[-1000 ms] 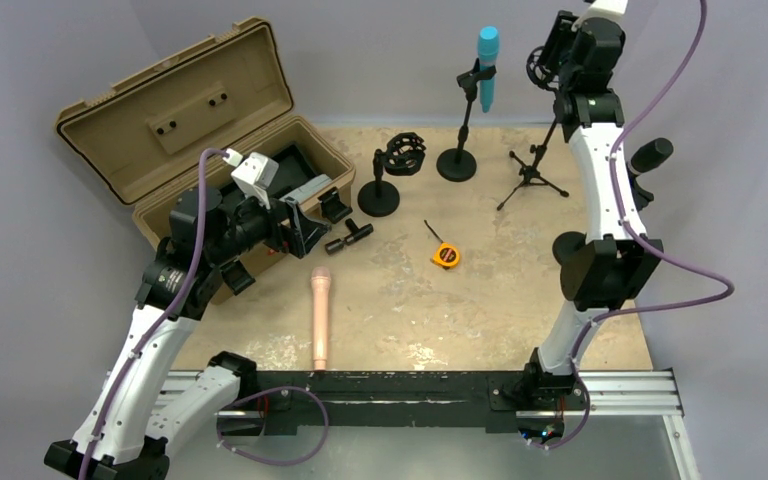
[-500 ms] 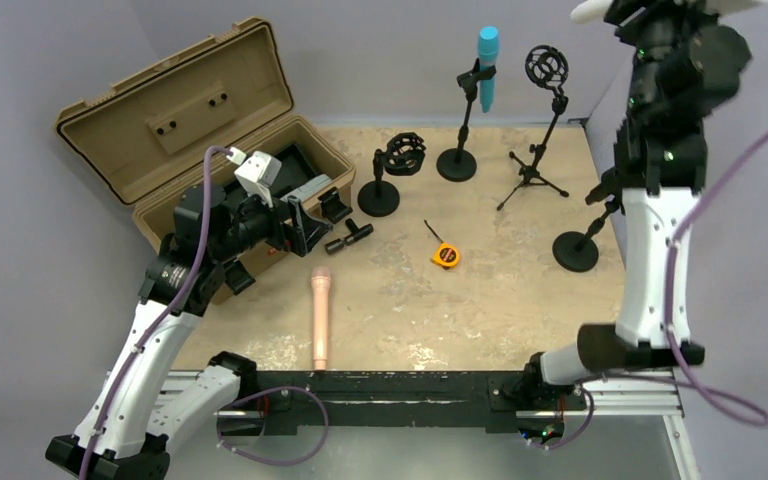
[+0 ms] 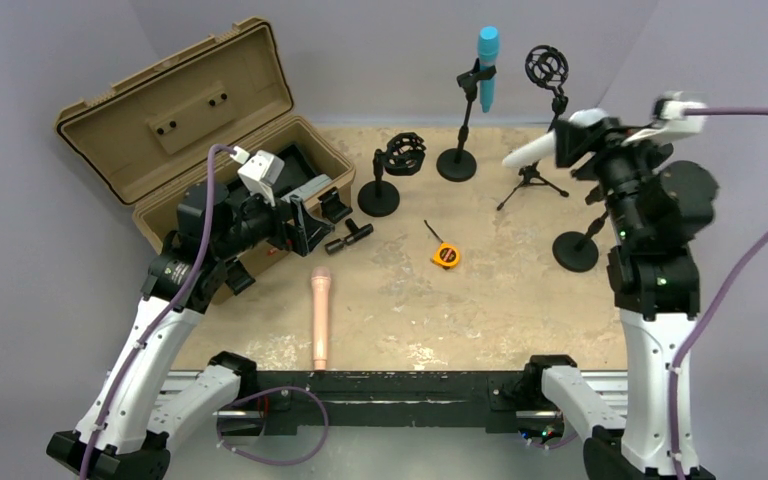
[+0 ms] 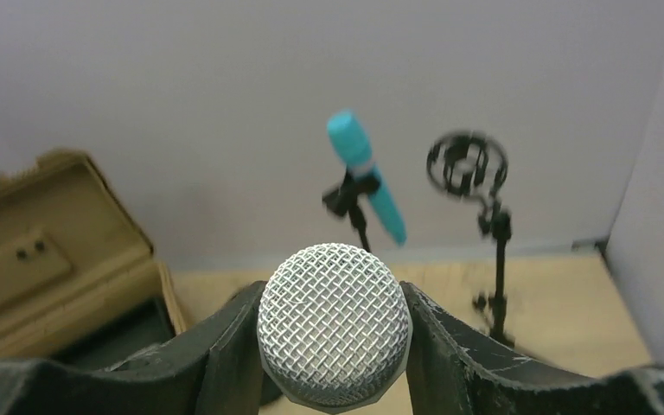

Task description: Remove the microphone from the stand

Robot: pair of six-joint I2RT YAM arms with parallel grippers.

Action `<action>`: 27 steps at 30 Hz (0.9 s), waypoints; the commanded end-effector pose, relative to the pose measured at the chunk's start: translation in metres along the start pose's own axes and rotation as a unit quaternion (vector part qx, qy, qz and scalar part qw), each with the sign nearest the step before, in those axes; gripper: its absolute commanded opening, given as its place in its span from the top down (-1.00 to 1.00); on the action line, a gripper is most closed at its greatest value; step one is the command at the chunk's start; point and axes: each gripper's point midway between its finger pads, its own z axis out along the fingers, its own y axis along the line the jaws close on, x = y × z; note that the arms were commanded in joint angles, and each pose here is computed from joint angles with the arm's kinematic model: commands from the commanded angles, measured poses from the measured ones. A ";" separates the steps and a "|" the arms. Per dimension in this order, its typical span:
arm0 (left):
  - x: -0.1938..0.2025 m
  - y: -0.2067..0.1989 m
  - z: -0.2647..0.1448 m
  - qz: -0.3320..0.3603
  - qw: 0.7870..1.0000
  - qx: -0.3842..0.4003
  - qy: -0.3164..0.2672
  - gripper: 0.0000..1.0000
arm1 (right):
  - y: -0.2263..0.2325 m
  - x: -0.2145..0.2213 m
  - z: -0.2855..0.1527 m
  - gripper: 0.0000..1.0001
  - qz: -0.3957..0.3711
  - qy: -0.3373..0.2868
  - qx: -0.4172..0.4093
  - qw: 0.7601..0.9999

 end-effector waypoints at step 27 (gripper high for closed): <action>-0.002 0.008 0.009 0.009 1.000 -0.018 0.004 -0.79 | 0.263 0.374 -0.111 1.00 0.209 0.471 -0.381 0.767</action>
